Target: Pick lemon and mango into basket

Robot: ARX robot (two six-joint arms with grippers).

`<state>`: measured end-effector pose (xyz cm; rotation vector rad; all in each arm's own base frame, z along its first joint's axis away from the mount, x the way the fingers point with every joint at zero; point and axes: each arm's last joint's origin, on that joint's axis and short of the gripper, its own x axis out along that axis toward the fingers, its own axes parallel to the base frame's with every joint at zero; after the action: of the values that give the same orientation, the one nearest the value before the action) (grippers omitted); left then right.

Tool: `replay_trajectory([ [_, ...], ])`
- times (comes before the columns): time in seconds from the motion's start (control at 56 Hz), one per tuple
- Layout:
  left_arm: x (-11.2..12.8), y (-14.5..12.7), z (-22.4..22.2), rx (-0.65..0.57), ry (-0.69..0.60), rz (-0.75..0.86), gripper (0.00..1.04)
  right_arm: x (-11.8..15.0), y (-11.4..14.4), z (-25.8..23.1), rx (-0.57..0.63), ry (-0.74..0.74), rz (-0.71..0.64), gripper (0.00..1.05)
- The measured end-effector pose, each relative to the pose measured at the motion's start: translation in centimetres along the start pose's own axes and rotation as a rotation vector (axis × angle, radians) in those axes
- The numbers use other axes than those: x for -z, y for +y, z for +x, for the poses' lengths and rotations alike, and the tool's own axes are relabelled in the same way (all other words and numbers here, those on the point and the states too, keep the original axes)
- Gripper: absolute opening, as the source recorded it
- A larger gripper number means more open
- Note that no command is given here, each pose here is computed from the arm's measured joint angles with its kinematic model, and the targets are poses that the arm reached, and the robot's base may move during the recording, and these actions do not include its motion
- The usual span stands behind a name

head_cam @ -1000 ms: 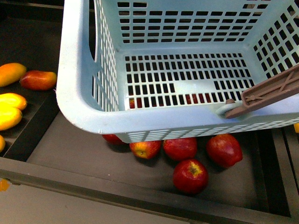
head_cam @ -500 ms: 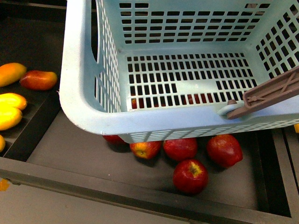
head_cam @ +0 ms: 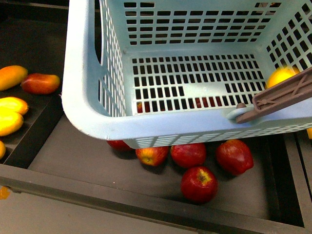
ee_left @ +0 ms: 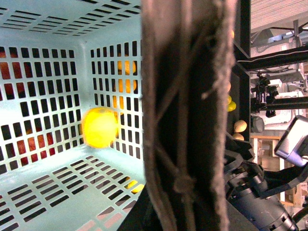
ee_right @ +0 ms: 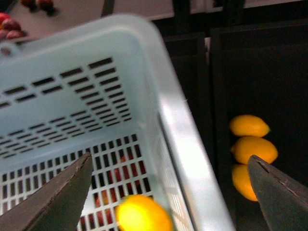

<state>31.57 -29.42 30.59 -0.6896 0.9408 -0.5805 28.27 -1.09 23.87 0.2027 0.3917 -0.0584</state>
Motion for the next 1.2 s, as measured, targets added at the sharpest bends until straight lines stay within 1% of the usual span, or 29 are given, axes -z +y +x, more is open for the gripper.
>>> replay_trajectory([
  [0.054,0.0,0.0,0.0,-0.001,0.002,-0.001,0.05,-0.2,-0.8,-0.6,0.030,-0.034,0.011,0.95],
  [0.071,0.0,0.0,0.0,-0.001,0.001,-0.001,0.05,-0.2,-0.9,-0.8,0.019,-0.054,0.004,0.94],
  [0.143,0.0,0.1,0.0,-0.002,0.000,-0.003,0.05,0.2,-1.9,-2.3,-0.044,-0.237,-0.068,0.82],
  [0.179,0.0,0.1,0.0,-0.003,-0.001,-0.002,0.05,0.6,-2.0,-3.0,-0.045,-0.303,-0.104,0.77],
  [0.25,0.0,0.1,0.0,-0.003,-0.001,0.000,0.05,1.5,-1.9,-4.2,-0.055,-0.386,-0.147,0.66],
  [0.304,0.0,0.1,0.0,-0.003,0.000,0.000,0.05,2.1,-1.9,-4.8,-0.058,-0.404,-0.163,0.60],
  [0.375,0.1,0.0,0.0,0.000,0.004,0.000,0.05,4.1,-1.8,-5.5,-0.058,-0.388,-0.177,0.42],
  [0.429,0.1,0.0,0.0,0.002,0.006,-0.002,0.05,5.3,-1.8,-6.0,-0.059,-0.375,-0.182,0.32],
  [0.572,0.0,0.1,0.0,-0.002,0.001,0.001,0.05,6.7,-1.7,-7.0,-0.053,-0.380,-0.191,0.10],
  [0.625,0.0,0.1,0.0,-0.001,0.001,0.000,0.05,7.2,-1.5,-7.4,-0.031,-0.385,-0.188,0.02],
  [0.75,0.0,0.1,0.0,-0.001,0.001,-0.001,0.05,8.4,-0.9,-8.2,-0.061,-0.383,-0.197,0.02],
  [0.983,0.0,0.1,0.0,-0.001,0.001,-0.002,0.05,10.2,-1.3,-9.6,-0.055,-0.380,-0.196,0.02],
  [1.126,0.0,0.1,0.0,-0.001,0.001,-0.001,0.05,10.8,-1.4,-10.2,-0.055,-0.382,-0.196,0.02],
  [1.197,0.0,0.1,0.0,-0.001,0.001,-0.001,0.05,10.9,-1.4,-10.4,-0.055,-0.387,-0.198,0.12],
])
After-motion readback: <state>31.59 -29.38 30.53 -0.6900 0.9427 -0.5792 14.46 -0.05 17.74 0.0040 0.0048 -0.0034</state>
